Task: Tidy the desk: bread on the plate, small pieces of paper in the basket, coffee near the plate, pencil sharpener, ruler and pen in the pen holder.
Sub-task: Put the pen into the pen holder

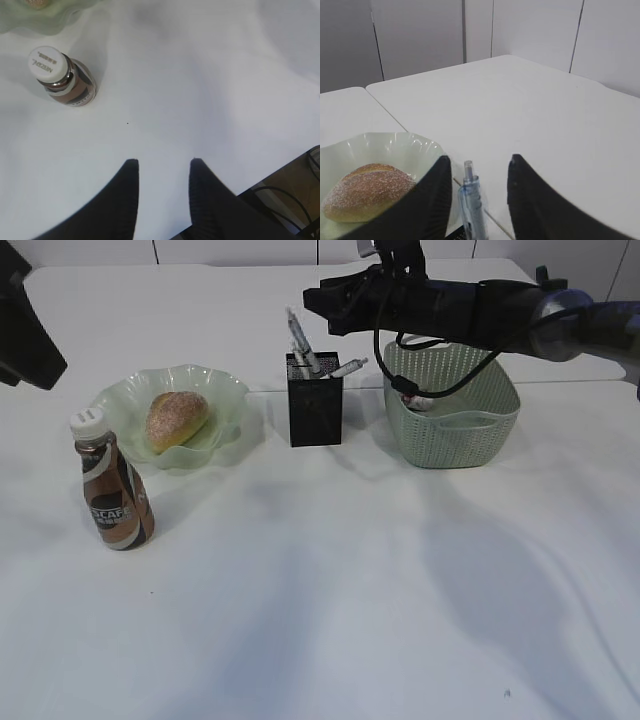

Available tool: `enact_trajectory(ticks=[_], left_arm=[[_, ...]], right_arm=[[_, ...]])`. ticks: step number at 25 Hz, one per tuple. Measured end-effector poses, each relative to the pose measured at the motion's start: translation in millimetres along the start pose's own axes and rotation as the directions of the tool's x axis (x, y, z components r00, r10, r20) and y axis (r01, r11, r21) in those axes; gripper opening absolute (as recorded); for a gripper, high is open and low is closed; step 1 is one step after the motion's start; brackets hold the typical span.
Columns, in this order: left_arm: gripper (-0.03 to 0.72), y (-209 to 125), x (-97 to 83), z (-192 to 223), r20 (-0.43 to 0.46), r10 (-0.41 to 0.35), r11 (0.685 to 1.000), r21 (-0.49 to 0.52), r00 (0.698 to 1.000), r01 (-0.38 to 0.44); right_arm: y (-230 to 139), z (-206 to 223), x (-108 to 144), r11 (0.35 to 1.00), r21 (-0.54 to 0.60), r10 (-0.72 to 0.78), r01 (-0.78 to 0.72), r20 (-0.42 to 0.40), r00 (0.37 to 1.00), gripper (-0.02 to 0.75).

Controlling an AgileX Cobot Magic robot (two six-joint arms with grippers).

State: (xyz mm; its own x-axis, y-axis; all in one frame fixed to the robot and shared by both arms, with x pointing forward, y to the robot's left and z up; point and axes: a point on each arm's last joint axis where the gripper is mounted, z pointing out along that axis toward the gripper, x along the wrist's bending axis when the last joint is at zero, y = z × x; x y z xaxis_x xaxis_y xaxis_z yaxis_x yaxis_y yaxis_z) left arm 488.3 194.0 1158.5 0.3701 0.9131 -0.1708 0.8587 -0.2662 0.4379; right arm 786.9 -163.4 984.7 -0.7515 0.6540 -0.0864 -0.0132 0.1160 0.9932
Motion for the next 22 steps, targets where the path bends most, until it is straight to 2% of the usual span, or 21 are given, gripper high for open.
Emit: enact_trajectory(ticks=[3,6,12,13,17,19,22], left_arm=[[0.237,0.0,0.0,0.0,0.0,0.0,1.0,0.0,1.0,0.0],[0.237,0.0,0.0,0.0,0.0,0.0,1.0,0.0,1.0,0.0],[0.237,0.0,0.0,0.0,0.0,0.0,1.0,0.0,1.0,0.0],[0.237,0.0,0.1,0.0,-0.001,0.0,1.0,0.0,1.0,0.0],[0.237,0.0,0.9,0.0,-0.01,0.003,1.0,0.0,1.0,-0.003],[0.237,0.0,1.9,-0.1,-0.021,0.007,1.0,0.0,1.0,-0.007],[0.237,0.0,3.7,-0.1,-0.04,0.013,1.0,0.001,0.999,-0.013]], right_arm=[[0.0,0.0,0.0,1.0,0.0,0.01,-0.01,0.0,1.0,0.354],[0.0,0.0,0.0,1.0,0.0,0.021,-0.021,0.0,1.0,0.366],[1.0,0.0,2.1,0.998,-0.009,0.06,-0.06,-0.024,0.998,0.368],[1.6,-0.1,3.4,0.991,-0.013,0.135,-0.136,-0.04,0.99,0.368],[7.1,-1.2,3.9,0.974,-0.013,0.226,-0.227,-0.045,0.973,0.368],[9.0,-1.7,4.1,0.974,-0.012,0.225,-0.225,-0.046,0.973,0.368],[22.5,-8.1,7.0,0.981,0.054,0.188,-0.185,-0.067,0.98,0.368]])
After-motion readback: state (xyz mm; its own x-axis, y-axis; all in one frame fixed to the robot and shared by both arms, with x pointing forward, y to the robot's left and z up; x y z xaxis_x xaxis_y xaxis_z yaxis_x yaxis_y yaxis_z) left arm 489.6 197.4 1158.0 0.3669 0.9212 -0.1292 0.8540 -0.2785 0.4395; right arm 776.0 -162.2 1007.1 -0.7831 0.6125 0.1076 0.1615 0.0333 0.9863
